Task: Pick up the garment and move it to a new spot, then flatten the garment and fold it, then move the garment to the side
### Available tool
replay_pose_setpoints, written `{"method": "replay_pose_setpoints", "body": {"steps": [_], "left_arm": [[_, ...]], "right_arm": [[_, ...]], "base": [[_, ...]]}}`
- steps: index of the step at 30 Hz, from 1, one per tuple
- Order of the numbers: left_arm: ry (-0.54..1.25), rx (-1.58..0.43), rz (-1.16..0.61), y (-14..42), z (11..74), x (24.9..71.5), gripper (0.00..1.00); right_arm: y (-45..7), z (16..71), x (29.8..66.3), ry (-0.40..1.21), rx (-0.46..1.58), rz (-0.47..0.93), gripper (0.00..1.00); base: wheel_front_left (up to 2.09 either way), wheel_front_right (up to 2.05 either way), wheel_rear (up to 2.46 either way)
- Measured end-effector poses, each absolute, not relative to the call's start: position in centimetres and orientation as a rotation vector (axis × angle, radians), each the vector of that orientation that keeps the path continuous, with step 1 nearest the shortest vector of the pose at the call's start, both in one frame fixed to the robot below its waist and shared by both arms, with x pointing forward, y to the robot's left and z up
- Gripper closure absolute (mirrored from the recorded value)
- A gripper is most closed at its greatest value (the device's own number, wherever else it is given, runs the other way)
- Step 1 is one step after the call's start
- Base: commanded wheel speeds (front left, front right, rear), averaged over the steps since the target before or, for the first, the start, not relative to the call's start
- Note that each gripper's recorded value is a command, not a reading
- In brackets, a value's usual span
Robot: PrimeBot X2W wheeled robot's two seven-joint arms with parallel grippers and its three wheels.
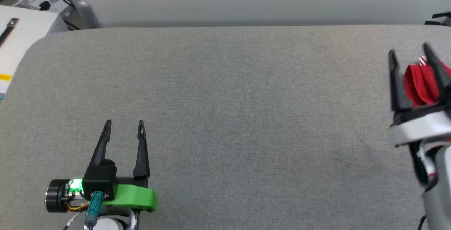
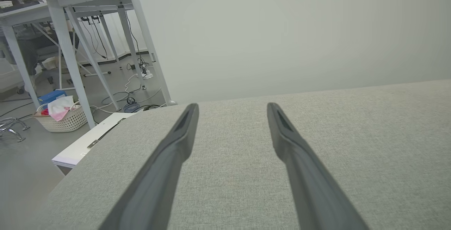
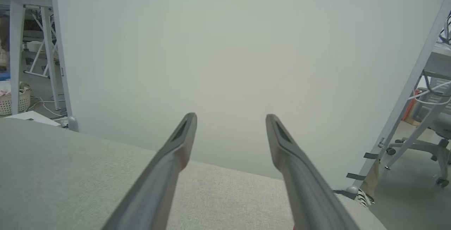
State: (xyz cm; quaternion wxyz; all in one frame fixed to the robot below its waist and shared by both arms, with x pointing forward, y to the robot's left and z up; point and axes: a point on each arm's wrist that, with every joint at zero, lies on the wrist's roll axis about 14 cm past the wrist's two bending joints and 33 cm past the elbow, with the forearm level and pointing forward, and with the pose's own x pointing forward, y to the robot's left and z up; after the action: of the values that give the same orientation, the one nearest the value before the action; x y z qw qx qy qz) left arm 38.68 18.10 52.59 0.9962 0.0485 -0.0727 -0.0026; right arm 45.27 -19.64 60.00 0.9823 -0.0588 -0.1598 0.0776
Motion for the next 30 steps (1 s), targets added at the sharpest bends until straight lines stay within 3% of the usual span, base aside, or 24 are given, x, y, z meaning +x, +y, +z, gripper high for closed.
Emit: {"method": "replay_pose_setpoints", "body": {"steps": [10,17,30], "left_arm": [[-0.159,0.086,0.027,19.0,53.2,36.5,0.00],[-0.157,0.066,0.024,19.1,53.2,35.2,0.00],[-0.149,0.043,0.006,18.7,52.9,34.6,0.00]], "right_arm": [[-16.4,54.0,39.6,-0.174,0.025,0.171,0.00],[-16.8,53.4,36.9,-0.164,0.068,0.130,0.00],[-16.3,53.4,35.7,-0.163,0.090,0.131,0.00]], "base": [[0.00,0.00,0.00],[0.00,0.00,0.00],[0.00,0.00,0.00]]}}
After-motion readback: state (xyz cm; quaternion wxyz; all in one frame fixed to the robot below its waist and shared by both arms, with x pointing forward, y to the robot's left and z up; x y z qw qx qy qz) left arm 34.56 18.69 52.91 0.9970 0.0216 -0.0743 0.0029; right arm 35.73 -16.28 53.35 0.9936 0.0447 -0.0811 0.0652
